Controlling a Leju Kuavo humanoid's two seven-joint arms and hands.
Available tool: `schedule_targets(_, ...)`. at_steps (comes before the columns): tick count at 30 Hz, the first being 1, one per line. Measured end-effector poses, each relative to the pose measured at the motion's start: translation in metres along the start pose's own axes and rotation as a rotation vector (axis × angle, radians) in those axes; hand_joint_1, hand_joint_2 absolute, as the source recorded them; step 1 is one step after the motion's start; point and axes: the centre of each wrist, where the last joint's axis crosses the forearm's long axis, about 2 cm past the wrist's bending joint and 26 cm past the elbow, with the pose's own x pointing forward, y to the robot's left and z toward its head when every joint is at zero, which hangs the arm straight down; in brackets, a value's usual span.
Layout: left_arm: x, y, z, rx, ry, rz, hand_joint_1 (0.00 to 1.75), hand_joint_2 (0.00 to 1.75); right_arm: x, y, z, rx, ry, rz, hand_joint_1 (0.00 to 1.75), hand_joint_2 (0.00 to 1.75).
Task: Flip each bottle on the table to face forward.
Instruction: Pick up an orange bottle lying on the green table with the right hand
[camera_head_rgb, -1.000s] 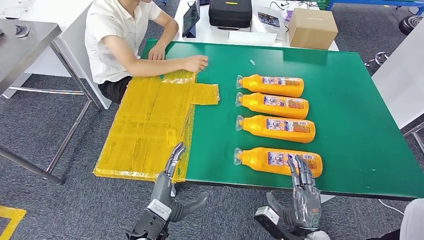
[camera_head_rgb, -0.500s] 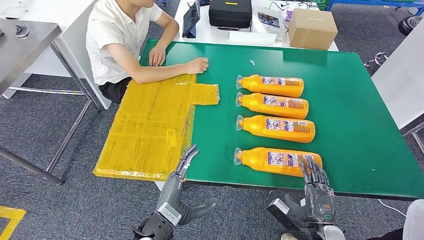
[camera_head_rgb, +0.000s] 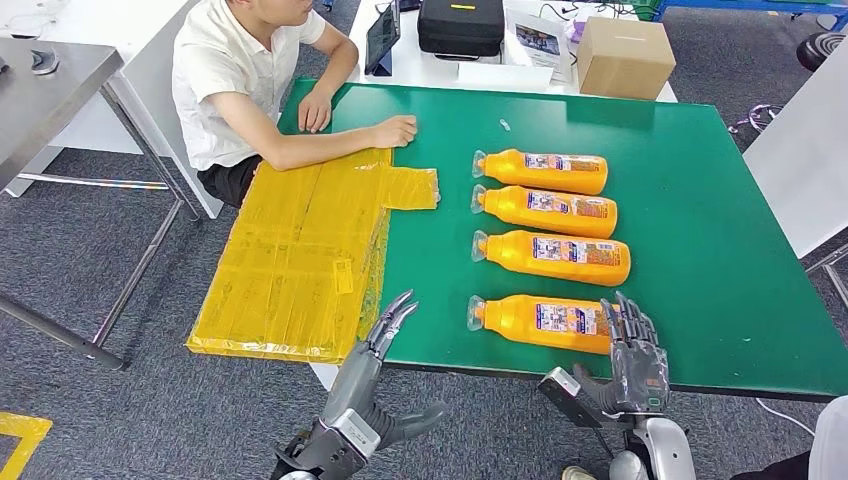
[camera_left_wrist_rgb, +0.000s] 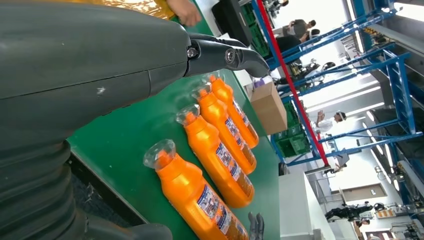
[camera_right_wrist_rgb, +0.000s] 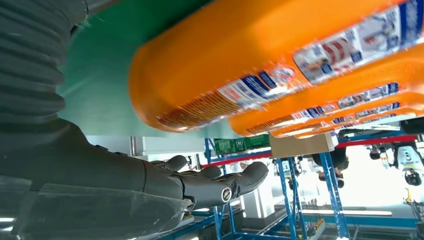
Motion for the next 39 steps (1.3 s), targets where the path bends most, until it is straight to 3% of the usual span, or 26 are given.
schedule_targets(11, 0.002, 0.001, -0.003, 0.031, -0.043, -0.052, 0.00, 1.75, 0.000, 0.002, -0.024, 0.038, 0.018, 0.031, 0.00, 1.75)
schedule_targets(20, 0.007, 0.002, -0.006, 0.023, -0.043, -0.014, 0.00, 1.75, -0.008, 0.010, -0.042, 0.187, 0.053, 0.027, 0.00, 1.75)
schedule_targets(28, 0.015, 0.003, -0.011, 0.027, -0.077, 0.001, 0.00, 1.75, -0.015, 0.012, -0.053, 0.236, 0.047, 0.054, 0.00, 1.75)
schedule_targets(29, 0.015, 0.003, -0.011, 0.025, -0.078, 0.005, 0.00, 1.75, -0.014, 0.013, -0.054, 0.243, 0.046, 0.055, 0.14, 1.75)
schedule_targets(32, 0.016, 0.003, -0.011, 0.021, -0.083, 0.011, 0.00, 1.75, -0.015, 0.014, -0.054, 0.284, 0.042, 0.053, 1.37, 1.75)
schedule_targets(33, 0.017, 0.003, -0.012, 0.021, -0.085, 0.012, 0.00, 1.75, -0.015, 0.015, -0.053, 0.303, 0.041, 0.051, 1.67, 1.75)
schedule_targets(35, 0.018, 0.003, -0.012, 0.021, -0.088, 0.013, 0.00, 1.75, -0.017, 0.015, -0.052, 0.335, 0.039, 0.045, 1.75, 1.75)
schedule_targets(39, 0.019, 0.003, -0.012, 0.022, -0.092, 0.014, 0.00, 1.75, -0.021, 0.015, -0.049, 0.366, 0.038, 0.035, 1.75, 1.75)
